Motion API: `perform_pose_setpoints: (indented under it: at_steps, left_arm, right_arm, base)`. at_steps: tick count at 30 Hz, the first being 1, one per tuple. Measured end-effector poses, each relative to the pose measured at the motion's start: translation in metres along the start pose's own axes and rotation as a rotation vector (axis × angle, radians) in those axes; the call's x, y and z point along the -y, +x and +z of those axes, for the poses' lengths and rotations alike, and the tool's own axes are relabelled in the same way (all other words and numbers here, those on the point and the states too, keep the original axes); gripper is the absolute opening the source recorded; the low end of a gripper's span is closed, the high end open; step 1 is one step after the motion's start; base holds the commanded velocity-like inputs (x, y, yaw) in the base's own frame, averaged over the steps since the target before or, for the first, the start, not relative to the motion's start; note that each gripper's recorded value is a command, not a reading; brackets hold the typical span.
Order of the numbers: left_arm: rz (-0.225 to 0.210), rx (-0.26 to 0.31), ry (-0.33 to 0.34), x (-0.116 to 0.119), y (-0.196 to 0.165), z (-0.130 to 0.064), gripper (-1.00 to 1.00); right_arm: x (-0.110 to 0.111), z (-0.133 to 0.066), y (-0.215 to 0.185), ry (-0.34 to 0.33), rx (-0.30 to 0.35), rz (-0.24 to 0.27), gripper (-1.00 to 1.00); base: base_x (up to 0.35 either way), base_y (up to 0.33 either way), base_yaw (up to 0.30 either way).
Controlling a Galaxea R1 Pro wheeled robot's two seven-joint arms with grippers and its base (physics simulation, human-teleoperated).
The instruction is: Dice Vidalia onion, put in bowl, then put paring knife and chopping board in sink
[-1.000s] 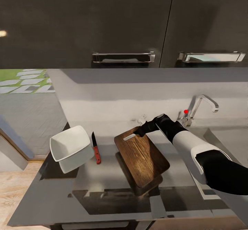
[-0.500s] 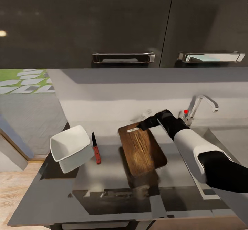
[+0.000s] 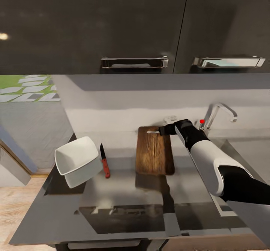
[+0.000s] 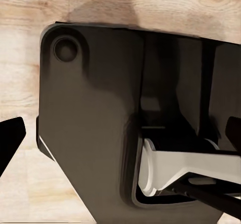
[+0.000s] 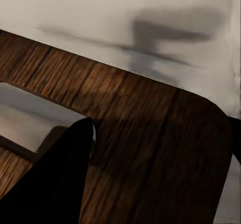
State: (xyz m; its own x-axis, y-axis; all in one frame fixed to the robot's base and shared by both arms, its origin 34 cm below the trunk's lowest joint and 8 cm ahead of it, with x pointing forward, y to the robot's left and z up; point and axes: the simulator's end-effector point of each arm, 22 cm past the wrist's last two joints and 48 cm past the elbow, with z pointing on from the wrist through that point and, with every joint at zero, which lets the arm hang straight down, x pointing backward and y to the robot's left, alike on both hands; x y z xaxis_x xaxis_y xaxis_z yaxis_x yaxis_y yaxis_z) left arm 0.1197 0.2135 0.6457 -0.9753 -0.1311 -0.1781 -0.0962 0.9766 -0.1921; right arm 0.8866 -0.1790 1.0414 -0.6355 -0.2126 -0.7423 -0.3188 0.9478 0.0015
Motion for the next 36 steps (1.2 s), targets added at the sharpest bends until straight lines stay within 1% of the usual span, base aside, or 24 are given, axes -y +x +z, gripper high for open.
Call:
perform_pose_setpoints:
  at_steps: [3,5,7,9,12,19,22,26,36]
  left_arm:
    - [-0.001,-0.002,0.0,0.0,0.001,0.0,1.0]
    - [-0.001,-0.003,0.0,0.0,0.001,0.0,1.0]
    - [-0.001,-0.003,0.0,0.0,0.001,0.0,1.0]
    - [-0.001,-0.003,0.0,0.0,0.001,0.0,1.0]
    - [0.0,-0.001,0.0,0.0,0.001,0.0,1.0]
    - [0.001,0.005,0.002,0.001,-0.001,0.001,1.0]
    - [0.0,-0.01,0.004,0.002,0.006,0.0,1.0]
    - [0.0,-0.014,0.004,0.002,0.009,0.0,1.0]
    - [0.003,-0.004,0.005,0.002,0.006,0.0,1.0]
  right_arm:
    - [0.011,0.0,0.0,0.031,0.01,0.05,-1.0]
    - [0.02,-0.002,0.0,0.047,0.021,0.111,-1.0]
    - [0.025,-0.002,0.0,0.049,0.027,0.149,-1.0]
    - [0.027,-0.003,0.0,0.051,0.032,0.173,-1.0]
    - [0.028,-0.004,0.0,0.053,0.035,0.184,-1.0]
    - [0.029,-0.008,-0.004,0.055,0.043,0.188,-1.0]
    - [0.029,-0.01,-0.006,0.056,0.046,0.188,-1.0]
    - [0.03,-0.013,-0.009,0.056,0.052,0.189,-1.0]
    - [0.033,-0.021,-0.015,0.055,0.073,0.237,-1.0]
  base:
    - [-0.262,0.0,0.0]
    - [-0.308,0.0,0.0]
    - [-0.324,0.0,0.0]
    - [-0.331,0.0,-0.049]
    - [-0.334,0.0,-0.14]
    - [-0.336,0.003,-0.191]
    - [-0.32,0.085,-0.202]
    - [-0.249,0.179,-0.202]
    - [-0.048,0.036,-0.203]
